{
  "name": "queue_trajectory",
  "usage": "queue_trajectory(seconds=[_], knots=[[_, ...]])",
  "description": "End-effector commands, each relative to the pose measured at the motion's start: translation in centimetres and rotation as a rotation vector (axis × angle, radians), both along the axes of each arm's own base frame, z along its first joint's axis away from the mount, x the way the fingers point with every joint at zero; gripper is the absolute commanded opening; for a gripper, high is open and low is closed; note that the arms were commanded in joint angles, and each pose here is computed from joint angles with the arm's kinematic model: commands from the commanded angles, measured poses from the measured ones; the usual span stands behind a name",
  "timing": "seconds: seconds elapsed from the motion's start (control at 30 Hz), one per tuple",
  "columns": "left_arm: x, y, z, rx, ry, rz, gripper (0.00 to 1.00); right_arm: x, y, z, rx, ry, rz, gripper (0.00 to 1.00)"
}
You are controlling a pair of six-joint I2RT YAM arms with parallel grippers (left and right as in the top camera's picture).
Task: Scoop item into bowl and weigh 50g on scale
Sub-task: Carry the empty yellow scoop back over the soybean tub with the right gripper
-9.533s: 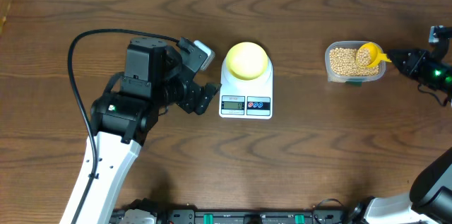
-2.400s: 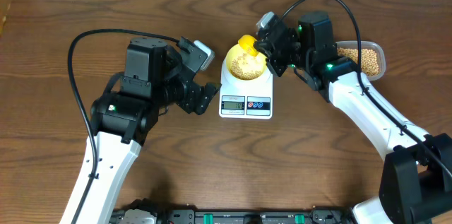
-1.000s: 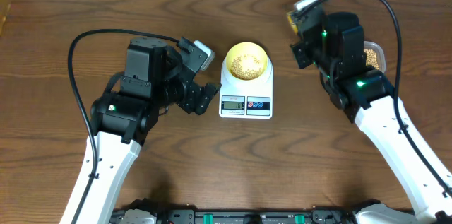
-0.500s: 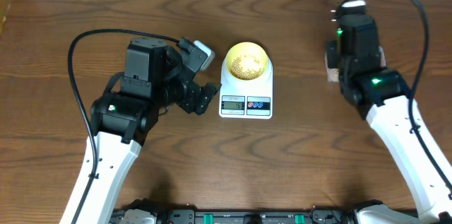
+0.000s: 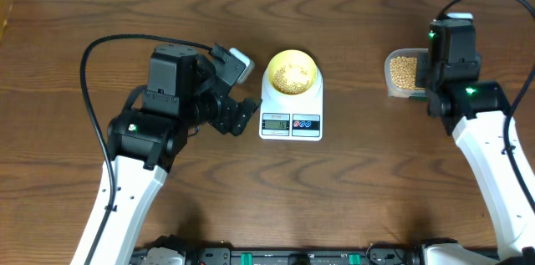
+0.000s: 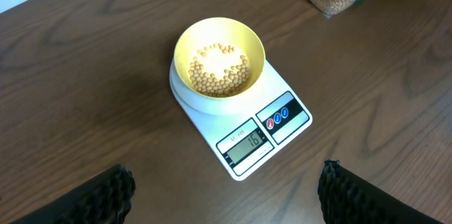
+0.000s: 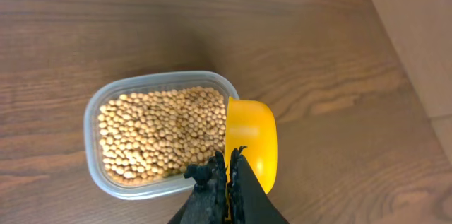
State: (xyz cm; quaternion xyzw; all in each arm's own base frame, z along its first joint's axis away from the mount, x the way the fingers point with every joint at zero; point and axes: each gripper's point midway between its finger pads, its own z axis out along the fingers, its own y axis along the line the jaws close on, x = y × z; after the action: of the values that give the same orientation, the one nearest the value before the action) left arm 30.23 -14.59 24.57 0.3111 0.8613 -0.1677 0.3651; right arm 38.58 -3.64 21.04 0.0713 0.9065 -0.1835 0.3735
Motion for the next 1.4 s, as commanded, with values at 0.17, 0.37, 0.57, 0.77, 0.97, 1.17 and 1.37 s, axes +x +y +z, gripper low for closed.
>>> queue_trajectory(seconds=[0.17,0.37,0.57,0.77,0.97,1.17,1.37], knots=[[-0.3,-0.1,-0.6,-0.005,0.019,-0.013,0.85,-0.1,-1.3,-1.9,0.063,0.022,-0.092,0.01],[-0.3,-0.1,-0.6,-0.005,0.019,-0.013,0.85,1.1,-1.2,-4.9,0.057,0.083,-0.096,0.01],[-0.3,-0.1,-0.6,-0.005,0.019,-0.013,0.85,3.1,-1.1,-6.8,0.059,0.073,-0.096,0.01],[-0.3,-0.1,-0.6,-0.005,0.019,-0.013,0.85,3.8,-0.9,-8.2,0.075,0.086,-0.086,0.01],[-0.3,-0.1,-0.6,-0.005,0.019,-0.013,0.85,3.9,-0.9,-9.7,0.071,0.124,-0.088,0.01],[-0.3,-0.1,-0.6,-0.005,0.019,-0.013,0.85,3.9,-0.8,-10.7,0.072,0.148,-0.085,0.01],[-0.3,-0.1,-0.6,-0.005,0.019,-0.013,0.86,4.0,0.5,-11.2,0.137,0.16,-0.037,0.01]])
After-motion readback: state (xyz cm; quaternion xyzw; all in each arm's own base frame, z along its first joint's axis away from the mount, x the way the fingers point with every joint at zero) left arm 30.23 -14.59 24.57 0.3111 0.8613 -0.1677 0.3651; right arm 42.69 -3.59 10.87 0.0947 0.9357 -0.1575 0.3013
